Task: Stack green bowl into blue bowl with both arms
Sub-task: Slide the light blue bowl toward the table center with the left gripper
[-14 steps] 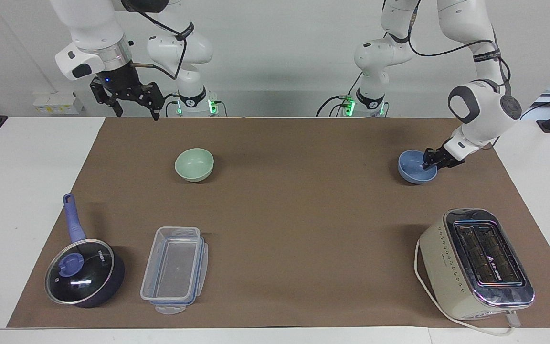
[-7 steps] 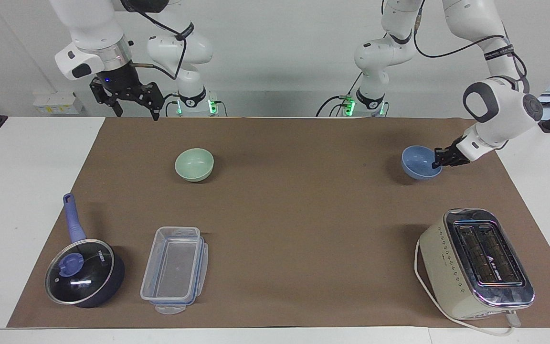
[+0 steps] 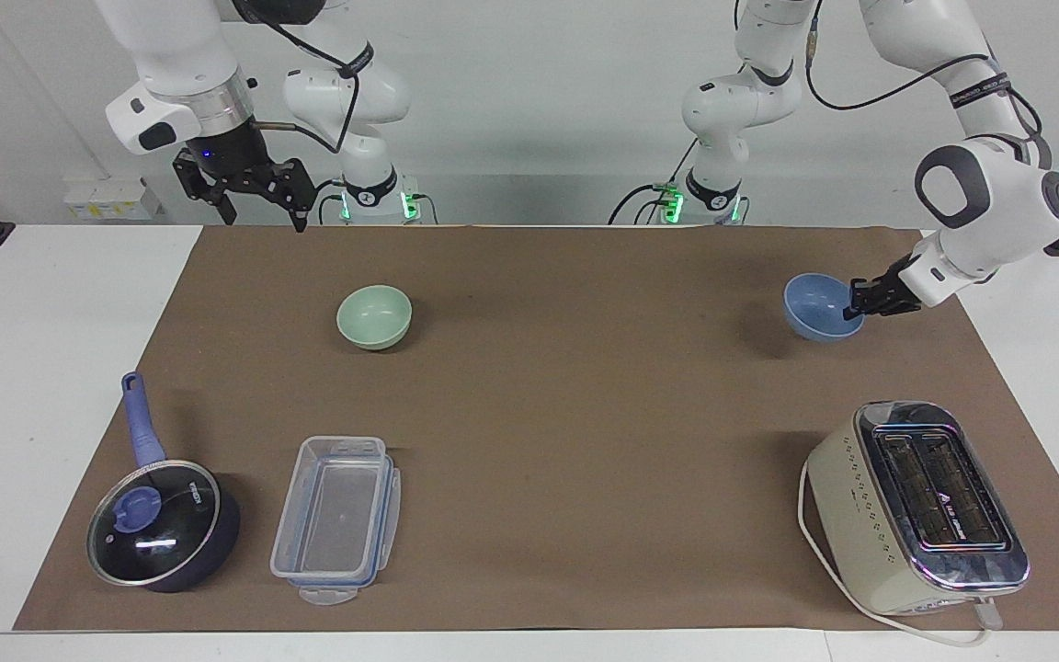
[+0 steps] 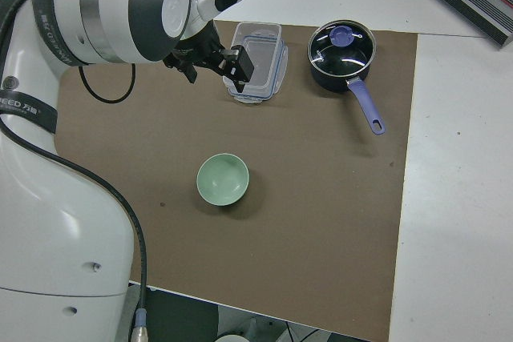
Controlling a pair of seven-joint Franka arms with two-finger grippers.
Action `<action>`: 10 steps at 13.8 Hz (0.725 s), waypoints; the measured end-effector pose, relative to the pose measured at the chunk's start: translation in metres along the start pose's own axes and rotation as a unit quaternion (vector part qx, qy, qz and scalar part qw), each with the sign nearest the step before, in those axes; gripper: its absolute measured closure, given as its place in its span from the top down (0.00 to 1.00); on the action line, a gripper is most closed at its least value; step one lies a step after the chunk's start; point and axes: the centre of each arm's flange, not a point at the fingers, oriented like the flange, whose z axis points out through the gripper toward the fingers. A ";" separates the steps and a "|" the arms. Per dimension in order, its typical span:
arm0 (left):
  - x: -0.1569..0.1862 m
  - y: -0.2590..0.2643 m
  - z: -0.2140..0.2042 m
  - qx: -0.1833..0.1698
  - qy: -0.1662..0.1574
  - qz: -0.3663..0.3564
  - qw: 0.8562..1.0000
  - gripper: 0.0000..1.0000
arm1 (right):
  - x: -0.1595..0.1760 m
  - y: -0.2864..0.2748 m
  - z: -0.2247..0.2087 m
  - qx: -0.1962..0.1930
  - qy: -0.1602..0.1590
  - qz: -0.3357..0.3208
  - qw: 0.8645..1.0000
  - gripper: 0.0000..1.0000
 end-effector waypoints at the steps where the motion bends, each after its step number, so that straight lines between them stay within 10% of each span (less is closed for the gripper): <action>1: 0.005 0.016 0.003 0.002 -0.004 -0.003 1.000 0.05 | 0.000 0.000 0.000 0.000 0.000 0.000 1.000 1.00; 10: 0.028 0.212 0.056 0.041 -0.002 -0.064 0.997 0.05 | 0.000 0.000 0.000 0.000 0.000 0.000 1.000 1.00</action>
